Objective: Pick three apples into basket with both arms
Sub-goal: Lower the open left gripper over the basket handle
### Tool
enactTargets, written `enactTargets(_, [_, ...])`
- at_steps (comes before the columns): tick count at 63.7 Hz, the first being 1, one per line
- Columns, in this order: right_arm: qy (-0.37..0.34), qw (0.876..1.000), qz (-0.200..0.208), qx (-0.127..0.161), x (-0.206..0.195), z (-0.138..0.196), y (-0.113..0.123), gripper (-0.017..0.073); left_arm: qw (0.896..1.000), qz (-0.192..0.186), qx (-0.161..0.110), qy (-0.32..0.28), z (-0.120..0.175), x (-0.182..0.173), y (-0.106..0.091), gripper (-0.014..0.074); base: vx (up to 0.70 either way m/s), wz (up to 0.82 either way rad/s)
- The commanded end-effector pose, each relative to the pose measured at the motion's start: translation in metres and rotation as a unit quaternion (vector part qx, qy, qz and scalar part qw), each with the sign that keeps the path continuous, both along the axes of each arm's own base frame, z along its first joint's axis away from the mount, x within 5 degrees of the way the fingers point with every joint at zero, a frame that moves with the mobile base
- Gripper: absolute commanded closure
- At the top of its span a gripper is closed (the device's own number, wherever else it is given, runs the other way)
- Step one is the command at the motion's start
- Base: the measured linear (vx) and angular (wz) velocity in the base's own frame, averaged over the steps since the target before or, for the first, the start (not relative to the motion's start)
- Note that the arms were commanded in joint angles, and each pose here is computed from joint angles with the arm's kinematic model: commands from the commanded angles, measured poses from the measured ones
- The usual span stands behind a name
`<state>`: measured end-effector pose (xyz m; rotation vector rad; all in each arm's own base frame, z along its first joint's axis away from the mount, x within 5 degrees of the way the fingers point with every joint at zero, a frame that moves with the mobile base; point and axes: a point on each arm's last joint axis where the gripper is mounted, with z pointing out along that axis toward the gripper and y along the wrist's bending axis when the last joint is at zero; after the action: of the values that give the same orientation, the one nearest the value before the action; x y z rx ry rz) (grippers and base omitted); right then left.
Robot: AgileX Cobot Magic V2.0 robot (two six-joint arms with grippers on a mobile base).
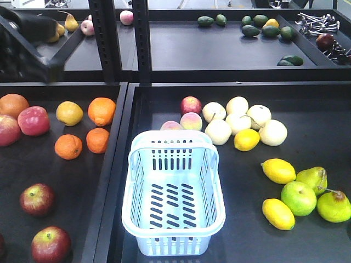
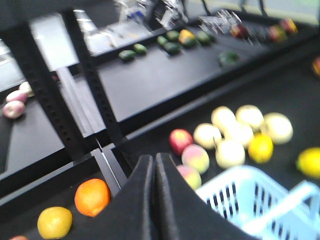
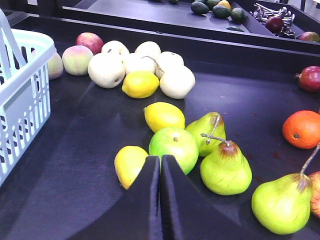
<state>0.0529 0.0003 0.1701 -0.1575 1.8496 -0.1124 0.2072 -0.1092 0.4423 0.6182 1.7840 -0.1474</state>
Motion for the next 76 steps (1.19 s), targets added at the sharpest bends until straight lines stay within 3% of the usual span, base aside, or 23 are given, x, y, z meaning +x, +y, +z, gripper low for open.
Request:
enactTargets(1, [-0.055, 0.998, 0.000, -0.009, 0.000, 0.017, 0.000, 0.0568, 0.998, -0.045, 0.009, -0.036, 0.013, -0.004, -0.006, 0.0583, 0.00, 0.00])
enactTargets(14, [-0.055, 0.998, 0.000, -0.009, 0.000, 0.017, 0.000, 0.0568, 0.997, -0.064, 0.044, -0.010, 0.000, 0.006, -0.014, 0.0493, 0.00, 0.00])
enactTargets(27, [-0.055, 0.998, 0.000, -0.009, 0.000, 0.017, 0.000, 0.0568, 0.995, -0.068, 0.065, 0.014, -0.015, 0.021, -0.023, 0.0300, 0.00, 0.00])
enactTargets(34, [-0.055, 0.998, 0.000, -0.009, 0.000, 0.017, 0.000, 0.0568, 0.991, -0.084, 0.105, 0.021, -0.027, 0.031, -0.029, 0.0230, 0.00, 0.00])
enactTargets(46, [-0.055, 0.998, 0.000, -0.009, 0.000, 0.017, 0.000, 0.0568, 0.975, -0.144, 0.162, 0.041, -0.050, 0.045, -0.044, 0.0220, 0.00, 0.00])
enactTargets(59, [-0.055, 0.998, 0.000, -0.009, 0.000, 0.017, 0.000, 0.0568, 0.963, -0.217, 0.138, 0.075, -0.072, 0.054, -0.065, 0.0220, 0.00, 0.00])
enactTargets(76, [-0.055, 0.998, 0.000, -0.009, 0.000, 0.017, 0.000, 0.0568, 0.947, -0.248, 0.171, 0.109, -0.107, 0.074, -0.079, 0.0220, 0.00, 0.00])
